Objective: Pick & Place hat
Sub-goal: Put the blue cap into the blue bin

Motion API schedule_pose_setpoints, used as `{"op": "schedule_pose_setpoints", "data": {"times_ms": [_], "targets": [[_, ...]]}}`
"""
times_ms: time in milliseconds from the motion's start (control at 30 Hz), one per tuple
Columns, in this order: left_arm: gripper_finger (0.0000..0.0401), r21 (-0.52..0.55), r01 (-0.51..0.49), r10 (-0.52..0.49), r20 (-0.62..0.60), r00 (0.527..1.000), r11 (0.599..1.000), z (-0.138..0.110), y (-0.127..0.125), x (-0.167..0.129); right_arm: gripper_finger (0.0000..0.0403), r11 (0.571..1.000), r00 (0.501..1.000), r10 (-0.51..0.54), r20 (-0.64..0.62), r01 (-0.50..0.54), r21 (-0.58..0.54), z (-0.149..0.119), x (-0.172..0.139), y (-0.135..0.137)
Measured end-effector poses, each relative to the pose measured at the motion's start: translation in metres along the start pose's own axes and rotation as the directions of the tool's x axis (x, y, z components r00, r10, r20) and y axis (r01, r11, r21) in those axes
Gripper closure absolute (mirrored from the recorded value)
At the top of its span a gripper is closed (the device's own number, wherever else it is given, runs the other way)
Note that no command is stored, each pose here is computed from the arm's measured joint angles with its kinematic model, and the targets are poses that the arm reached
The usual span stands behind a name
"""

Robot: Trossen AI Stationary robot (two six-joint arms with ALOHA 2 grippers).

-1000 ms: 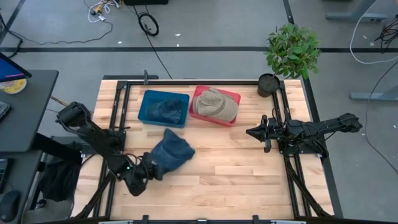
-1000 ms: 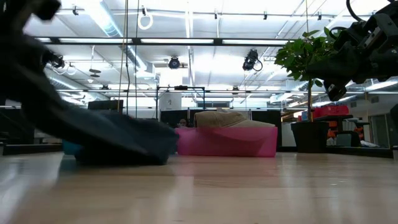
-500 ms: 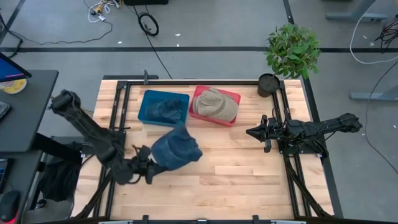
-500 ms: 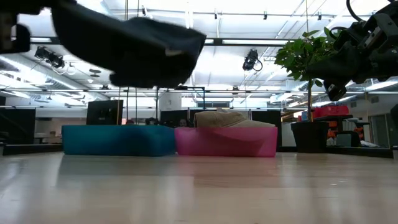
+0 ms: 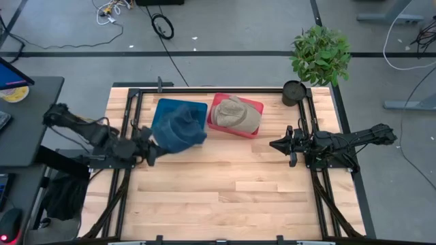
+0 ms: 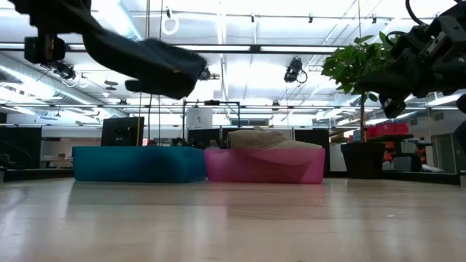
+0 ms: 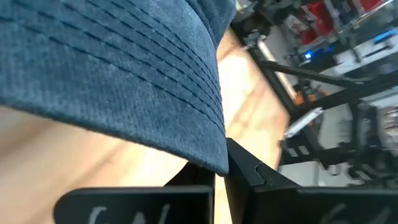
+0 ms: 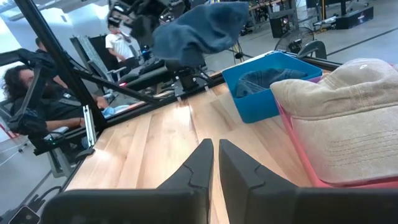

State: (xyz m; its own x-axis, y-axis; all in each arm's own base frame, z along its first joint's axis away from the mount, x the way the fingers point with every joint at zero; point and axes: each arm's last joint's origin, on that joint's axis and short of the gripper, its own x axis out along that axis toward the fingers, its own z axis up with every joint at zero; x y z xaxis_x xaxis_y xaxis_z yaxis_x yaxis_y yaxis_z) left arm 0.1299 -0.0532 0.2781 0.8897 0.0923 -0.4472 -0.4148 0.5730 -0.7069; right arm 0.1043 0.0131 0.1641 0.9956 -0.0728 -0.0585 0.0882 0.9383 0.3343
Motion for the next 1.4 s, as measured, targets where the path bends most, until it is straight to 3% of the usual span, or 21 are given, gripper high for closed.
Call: {"op": "schedule_pose_setpoints", "data": {"times_ms": [267, 567, 867, 1000, 1133, 1200, 1400], "targets": [[0.0389, 0.138, -0.052, 0.054, -0.013, 0.998, 0.989, 0.028, 0.026, -0.012, 0.0372, 1.000, 1.000, 0.000, 0.000, 0.000, 0.000, 0.000, 0.000, 0.000], [0.0389, 0.283, -0.168, 0.181, -0.019, 0.983, 0.944, 0.048, 0.049, -0.006, 0.0372, 1.000, 1.000, 0.000, 0.000, 0.000, 0.000, 0.000, 0.000, 0.000], [0.0389, 0.388, -0.140, 0.183, -0.077, 0.980, 0.911, 0.077, 0.069, 0.013, 0.0372, 1.000, 1.000, 0.000, 0.000, 0.000, 0.000, 0.000, 0.000, 0.000], [0.0389, 0.413, -0.068, 0.129, -0.121, 0.984, 0.908, 0.091, 0.080, 0.021, 0.0372, 1.000, 1.000, 0.000, 0.000, 0.000, 0.000, 0.000, 0.000, 0.000], [0.0389, 0.500, 0.016, 0.065, -0.145, 0.987, 0.866, 0.102, 0.090, 0.024, 0.0372, 1.000, 1.000, 0.000, 0.000, 0.000, 0.000, 0.000, 0.000, 0.000], [0.0389, 0.517, 0.023, 0.070, -0.159, 0.985, 0.856, 0.105, 0.097, 0.025, 0.0372, 1.000, 1.000, 0.000, 0.000, 0.000, 0.000, 0.000, 0.000, 0.000], [0.0389, 0.485, -0.019, 0.157, -0.246, 0.956, 0.874, 0.107, 0.123, 0.028, 0.0372, 1.000, 1.000, 0.000, 0.000, 0.000, 0.000, 0.000, 0.000, 0.000]]}}
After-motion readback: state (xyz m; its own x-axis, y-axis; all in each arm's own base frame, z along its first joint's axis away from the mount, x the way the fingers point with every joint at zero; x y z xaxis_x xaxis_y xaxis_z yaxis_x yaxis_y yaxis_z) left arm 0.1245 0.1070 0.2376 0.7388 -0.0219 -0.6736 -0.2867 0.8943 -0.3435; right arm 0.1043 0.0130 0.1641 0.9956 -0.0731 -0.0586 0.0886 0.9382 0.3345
